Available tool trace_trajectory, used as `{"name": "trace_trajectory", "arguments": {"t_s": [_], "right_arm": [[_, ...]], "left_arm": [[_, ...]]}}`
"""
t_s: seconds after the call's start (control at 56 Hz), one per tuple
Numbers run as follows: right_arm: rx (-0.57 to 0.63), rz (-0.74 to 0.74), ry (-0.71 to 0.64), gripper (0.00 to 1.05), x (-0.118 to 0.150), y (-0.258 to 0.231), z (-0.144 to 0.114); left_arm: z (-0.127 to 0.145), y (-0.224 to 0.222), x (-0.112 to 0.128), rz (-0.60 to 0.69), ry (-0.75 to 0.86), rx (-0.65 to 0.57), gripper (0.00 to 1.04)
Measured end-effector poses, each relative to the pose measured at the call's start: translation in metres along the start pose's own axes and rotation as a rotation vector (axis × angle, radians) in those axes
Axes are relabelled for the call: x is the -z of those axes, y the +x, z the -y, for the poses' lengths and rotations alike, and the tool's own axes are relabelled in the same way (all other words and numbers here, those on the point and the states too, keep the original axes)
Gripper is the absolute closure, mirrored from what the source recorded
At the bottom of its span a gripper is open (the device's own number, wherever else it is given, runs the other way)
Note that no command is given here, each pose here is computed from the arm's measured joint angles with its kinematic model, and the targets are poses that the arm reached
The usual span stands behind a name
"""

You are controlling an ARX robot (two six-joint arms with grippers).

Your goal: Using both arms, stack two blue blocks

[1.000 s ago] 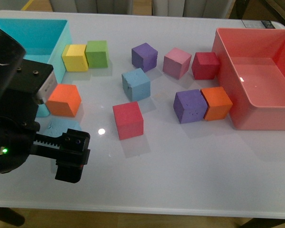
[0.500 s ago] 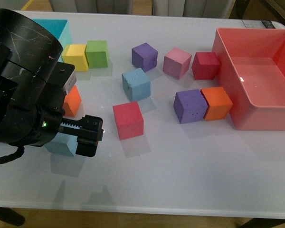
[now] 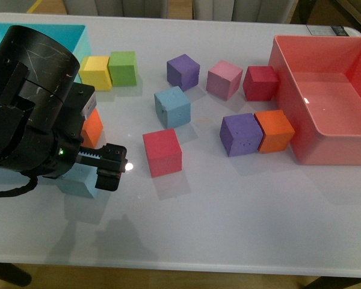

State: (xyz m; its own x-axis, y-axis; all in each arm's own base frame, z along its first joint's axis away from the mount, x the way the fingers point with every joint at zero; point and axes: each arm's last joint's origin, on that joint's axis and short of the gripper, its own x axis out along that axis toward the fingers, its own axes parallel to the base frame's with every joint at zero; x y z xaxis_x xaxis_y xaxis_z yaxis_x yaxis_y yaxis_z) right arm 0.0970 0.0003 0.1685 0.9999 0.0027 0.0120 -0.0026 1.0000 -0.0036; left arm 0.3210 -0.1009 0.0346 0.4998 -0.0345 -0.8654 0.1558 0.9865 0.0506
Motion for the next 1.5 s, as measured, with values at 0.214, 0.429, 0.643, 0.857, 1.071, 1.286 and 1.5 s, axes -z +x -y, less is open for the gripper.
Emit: {"name": "trace_trajectory", "arguments": {"t_s": [0.214, 0.429, 0.643, 0.857, 1.071, 1.286, 1.5], "right_arm": [[0.000, 0.000, 0.000, 0.09, 0.000, 0.000, 0.000], [0.000, 0.000, 0.000, 0.09, 0.000, 0.000, 0.000], [0.000, 0.000, 0.000, 0.09, 0.000, 0.000, 0.000], [0.000, 0.000, 0.000, 0.09, 0.000, 0.000, 0.000], [0.000, 0.000, 0.000, 0.09, 0.000, 0.000, 0.000], [0.000, 0.000, 0.000, 0.09, 0.000, 0.000, 0.000], [0.000, 0.000, 0.000, 0.09, 0.000, 0.000, 0.000]], "left_arm": [[-0.006, 0.012, 0.003, -0.014, 0.013, -0.005, 0.09], [-0.005, 0.022, 0.010, -0.033, 0.019, -0.002, 0.09], [0.003, 0.022, 0.012, -0.034, 0.002, 0.006, 0.23], [0.009, 0.018, 0.012, -0.036, -0.020, 0.013, 0.50], [0.011, -0.016, -0.001, 0.020, -0.002, -0.011, 0.60], [0.023, -0.054, -0.045, 0.114, 0.079, 0.015, 0.63], [0.053, -0.064, -0.095, 0.186, 0.125, 0.080, 0.64]]}}
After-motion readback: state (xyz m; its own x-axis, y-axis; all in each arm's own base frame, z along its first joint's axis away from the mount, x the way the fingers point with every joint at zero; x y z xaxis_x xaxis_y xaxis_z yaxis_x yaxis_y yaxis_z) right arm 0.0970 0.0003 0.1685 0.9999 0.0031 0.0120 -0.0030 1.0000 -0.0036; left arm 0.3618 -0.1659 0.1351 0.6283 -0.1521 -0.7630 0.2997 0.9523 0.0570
